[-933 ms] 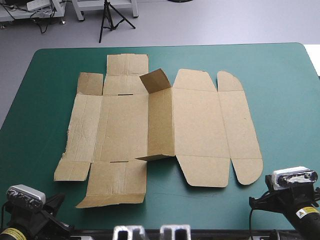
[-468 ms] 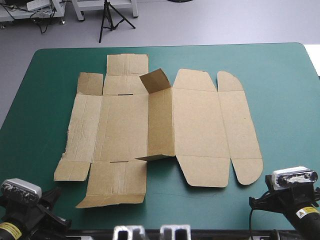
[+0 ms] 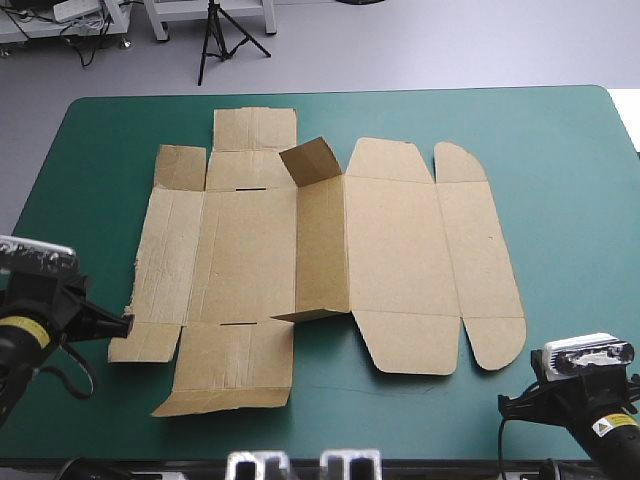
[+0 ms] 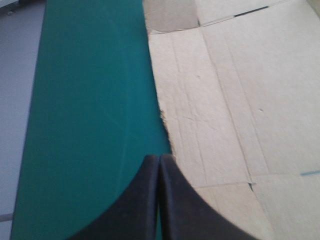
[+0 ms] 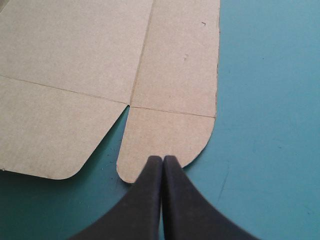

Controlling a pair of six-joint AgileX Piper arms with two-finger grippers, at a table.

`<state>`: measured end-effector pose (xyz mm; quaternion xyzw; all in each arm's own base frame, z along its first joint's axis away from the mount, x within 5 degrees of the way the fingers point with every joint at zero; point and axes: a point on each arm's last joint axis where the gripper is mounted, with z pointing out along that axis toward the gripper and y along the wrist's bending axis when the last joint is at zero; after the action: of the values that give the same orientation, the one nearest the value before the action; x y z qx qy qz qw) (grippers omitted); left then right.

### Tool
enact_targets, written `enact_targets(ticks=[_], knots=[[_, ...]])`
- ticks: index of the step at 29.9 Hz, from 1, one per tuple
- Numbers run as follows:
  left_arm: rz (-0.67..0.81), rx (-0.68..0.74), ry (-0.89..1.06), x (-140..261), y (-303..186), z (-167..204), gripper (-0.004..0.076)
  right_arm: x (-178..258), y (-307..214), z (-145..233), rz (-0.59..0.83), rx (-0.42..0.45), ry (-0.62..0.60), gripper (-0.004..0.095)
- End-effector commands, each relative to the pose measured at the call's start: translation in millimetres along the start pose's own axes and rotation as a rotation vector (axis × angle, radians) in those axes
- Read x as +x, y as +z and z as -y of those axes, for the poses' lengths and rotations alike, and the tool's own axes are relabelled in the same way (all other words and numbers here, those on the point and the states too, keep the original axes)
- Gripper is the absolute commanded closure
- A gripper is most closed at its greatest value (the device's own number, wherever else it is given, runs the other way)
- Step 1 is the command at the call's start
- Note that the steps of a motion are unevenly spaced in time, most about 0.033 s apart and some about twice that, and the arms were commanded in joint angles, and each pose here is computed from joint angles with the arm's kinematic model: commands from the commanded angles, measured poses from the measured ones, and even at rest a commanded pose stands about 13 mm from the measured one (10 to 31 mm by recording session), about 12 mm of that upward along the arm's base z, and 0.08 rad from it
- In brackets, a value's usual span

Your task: Fold the box

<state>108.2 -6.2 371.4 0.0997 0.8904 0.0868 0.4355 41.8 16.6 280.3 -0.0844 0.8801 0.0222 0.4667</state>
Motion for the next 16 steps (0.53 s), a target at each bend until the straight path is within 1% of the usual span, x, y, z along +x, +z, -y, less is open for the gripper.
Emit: enact_targets(ticks=[1, 6, 9, 12, 16], knots=[[0.065, -0.093, -0.009, -37.1, 8.5, -6.6, 0.0731, -12.1, -4.9, 0.9, 0.077, 0.011, -0.002, 0.0926], [0.019, -0.099, -0.011, -71.8, 32.9, -1.2, 0.0731, -12.5, -4.9, 1.1, 0.081, 0.013, -0.002, 0.0926], [-0.017, -0.112, -0.061, -89.9, 49.0, -5.1, 0.0721, -12.5, -4.9, 1.1, 0.081, 0.013, -0.002, 0.0926], [-0.076, -0.085, -0.145, -100.7, 67.7, -16.3, 0.0708, -12.3, -4.9, 1.5, 0.079, 0.017, -0.006, 0.0926], [-0.155, -0.016, -0.328, -101.5, 91.1, -48.4, 0.0708, -12.2, -4.9, 1.7, 0.078, 0.019, -0.007, 0.0926]])
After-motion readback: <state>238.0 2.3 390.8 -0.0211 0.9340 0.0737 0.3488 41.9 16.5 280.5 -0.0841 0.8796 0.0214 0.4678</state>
